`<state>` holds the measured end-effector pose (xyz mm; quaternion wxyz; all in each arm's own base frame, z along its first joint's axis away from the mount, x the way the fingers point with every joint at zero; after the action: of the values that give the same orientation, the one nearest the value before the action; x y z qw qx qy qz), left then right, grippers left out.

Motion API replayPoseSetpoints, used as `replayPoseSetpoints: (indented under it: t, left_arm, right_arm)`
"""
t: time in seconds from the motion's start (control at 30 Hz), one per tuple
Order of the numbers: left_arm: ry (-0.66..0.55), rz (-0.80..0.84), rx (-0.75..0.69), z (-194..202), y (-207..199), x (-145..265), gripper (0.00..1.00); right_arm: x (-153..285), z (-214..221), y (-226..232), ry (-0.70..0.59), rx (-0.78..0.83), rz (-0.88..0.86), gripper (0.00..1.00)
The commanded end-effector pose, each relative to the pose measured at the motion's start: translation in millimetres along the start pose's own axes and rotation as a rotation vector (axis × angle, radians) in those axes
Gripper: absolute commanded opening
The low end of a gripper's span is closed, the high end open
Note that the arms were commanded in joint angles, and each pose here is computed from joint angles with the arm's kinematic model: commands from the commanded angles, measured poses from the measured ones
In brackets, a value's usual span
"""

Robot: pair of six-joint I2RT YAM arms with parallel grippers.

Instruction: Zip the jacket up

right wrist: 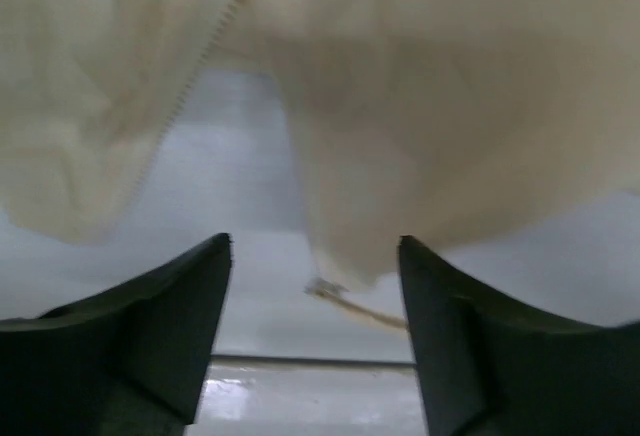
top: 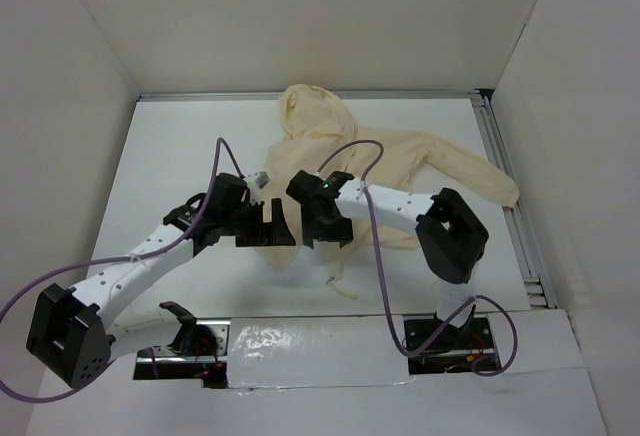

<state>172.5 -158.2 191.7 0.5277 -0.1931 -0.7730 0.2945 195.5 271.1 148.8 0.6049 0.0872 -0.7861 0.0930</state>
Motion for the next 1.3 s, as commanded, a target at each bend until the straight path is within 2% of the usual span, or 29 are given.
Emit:
replayPoseSetpoints:
  t: [0.0,0.07,0.13,0.17,0.33,0.43,0.47,0.57,0.7,0.9,1.0,1.07,1.13,1.27]
  left_arm:
    - [-0.027,-0.008,0.015,-0.7,1.1,7.7,0.99]
    - [-0.025,0.007,0.016,0.1,1.8,6.9,0.99]
    - [-0.009,0.054,-0.001,-0.9,-1.9,5.3,0.99]
    - [-0.002,0.068,-0.008,-1.4,-3.2,4.1,0.99]
    - [0.070,0.186,-0.079,-4.4,-20.3,-13.0,0.99]
    - [0.134,0.221,-0.121,-2.1,-39.5,-31.3,0.99]
    - [0.148,0.255,-0.147,-2.2,-49.3,-37.8,0.99]
    - [0.195,0.354,-0.187,-9.5,-72.6,-61.3,0.99]
    - [0.224,0.351,-0.180,-28.9,-90.0,-103.1,0.99]
    - [0.259,0.205,-0.108,-43.7,-73.1,-152.3,0.99]
    - [0.286,0.151,-0.063,-44.6,-56.6,-166.3,0.99]
    - [0.286,0.137,-0.043,-47.5,-47.2,-171.3,0.99]
    - [0.272,0.087,-0.019,-51.5,-35.9,-181.8,0.99]
    - [0.230,0.006,0.017,-78.0,-30.4,-202.5,0.99]
  right_arm:
    - [32.4,-24.2,22.5,-0.163,0.052,-0.151,0.81]
    - [56.9,-21.5,9.6,-0.244,0.051,-0.192,0.87]
    - [54.7,-11.1,-7.7,-0.261,0.061,-0.246,0.87]
    - [67.9,-9.3,-18.0,-0.301,0.038,-0.286,0.87]
    - [49.7,10.5,-74.1,-0.292,-0.121,-0.259,0.90]
    - [41.4,19.9,-102.8,-0.335,-0.255,-0.340,0.94]
    - [42.0,14.4,-106.4,-0.398,-0.269,-0.390,0.94]
    - [25.3,17.1,-123.2,-0.449,-0.319,-0.481,1.00]
    - [19.1,1.7,-124.4,-0.483,-0.291,-0.575,1.00]
    - [-11.6,-16.6,-118.6,-0.438,-0.300,-0.628,1.00]
    - [-34.5,-18.7,-120.6,-0.355,-0.349,-0.605,1.00]
    - [-52.2,-8.6,-123.8,-0.279,-0.388,-0.601,1.00]
    - [-64.5,-0.6,-130.2,-0.255,-0.444,-0.589,1.00]
    - [-79.7,31.9,-140.2,-0.172,-0.535,-0.543,1.00]
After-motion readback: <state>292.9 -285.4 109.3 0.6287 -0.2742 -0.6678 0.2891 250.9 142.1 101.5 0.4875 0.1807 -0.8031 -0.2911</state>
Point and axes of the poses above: each gripper's point midway between its finger pads, its own x axis back along the fingers, its own y axis along the line the jaws close on, z = x × y, the point moved 9 cm from there along x, back along the fingers, and after that the axes turned 13 degrees about x, right-handed, at the moved point
